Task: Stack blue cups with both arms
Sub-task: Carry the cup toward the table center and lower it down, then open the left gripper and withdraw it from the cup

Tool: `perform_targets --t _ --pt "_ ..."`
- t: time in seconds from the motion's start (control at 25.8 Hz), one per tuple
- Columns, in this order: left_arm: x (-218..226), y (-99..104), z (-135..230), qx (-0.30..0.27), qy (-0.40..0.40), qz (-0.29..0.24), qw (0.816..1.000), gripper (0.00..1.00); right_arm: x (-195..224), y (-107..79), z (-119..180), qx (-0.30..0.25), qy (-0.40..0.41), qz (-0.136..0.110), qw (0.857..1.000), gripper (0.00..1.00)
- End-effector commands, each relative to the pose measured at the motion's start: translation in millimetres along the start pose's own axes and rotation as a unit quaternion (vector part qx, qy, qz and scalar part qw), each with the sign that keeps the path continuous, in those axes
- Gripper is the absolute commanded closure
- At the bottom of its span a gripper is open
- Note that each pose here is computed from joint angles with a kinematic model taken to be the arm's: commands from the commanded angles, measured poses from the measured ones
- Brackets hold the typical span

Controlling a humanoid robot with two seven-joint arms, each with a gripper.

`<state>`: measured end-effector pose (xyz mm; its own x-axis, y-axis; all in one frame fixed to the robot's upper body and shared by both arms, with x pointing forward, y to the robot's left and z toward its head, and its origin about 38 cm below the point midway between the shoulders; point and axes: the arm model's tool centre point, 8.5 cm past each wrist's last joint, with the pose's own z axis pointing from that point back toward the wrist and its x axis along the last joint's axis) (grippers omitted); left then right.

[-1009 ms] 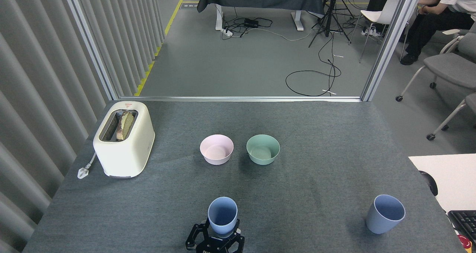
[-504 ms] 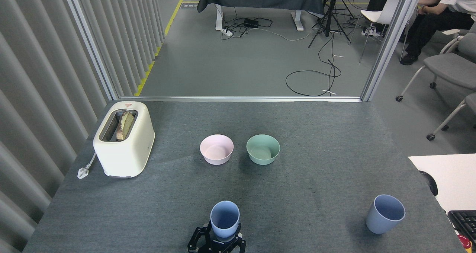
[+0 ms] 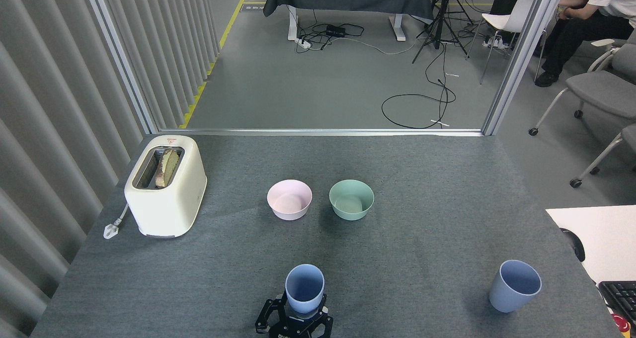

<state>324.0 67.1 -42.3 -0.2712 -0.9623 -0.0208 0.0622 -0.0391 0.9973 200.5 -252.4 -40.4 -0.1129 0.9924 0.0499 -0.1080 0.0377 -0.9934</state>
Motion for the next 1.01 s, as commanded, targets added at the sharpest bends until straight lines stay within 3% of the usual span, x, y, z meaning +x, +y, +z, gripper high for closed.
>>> perform_targets --t 0.0,0.35,0.97 --pt "-0.3 -0.3 -0.3 -0.001 0.001 0.000 1.000 0.23 -0.2 0.2 0.2 0.001 0.000 0.000 1.000 0.00" --pt "-2.0 1.7 -2.9 0.002 0.002 -0.001 1.000 0.05 -0.2 0.1 0.2 0.000 0.000 0.000 1.000 0.00" --pt "-0.9 -9.0 9.2 -0.012 0.006 0.003 1.000 0.01 -0.2 -0.3 0.2 -0.002 0.000 0.000 1.000 0.00"
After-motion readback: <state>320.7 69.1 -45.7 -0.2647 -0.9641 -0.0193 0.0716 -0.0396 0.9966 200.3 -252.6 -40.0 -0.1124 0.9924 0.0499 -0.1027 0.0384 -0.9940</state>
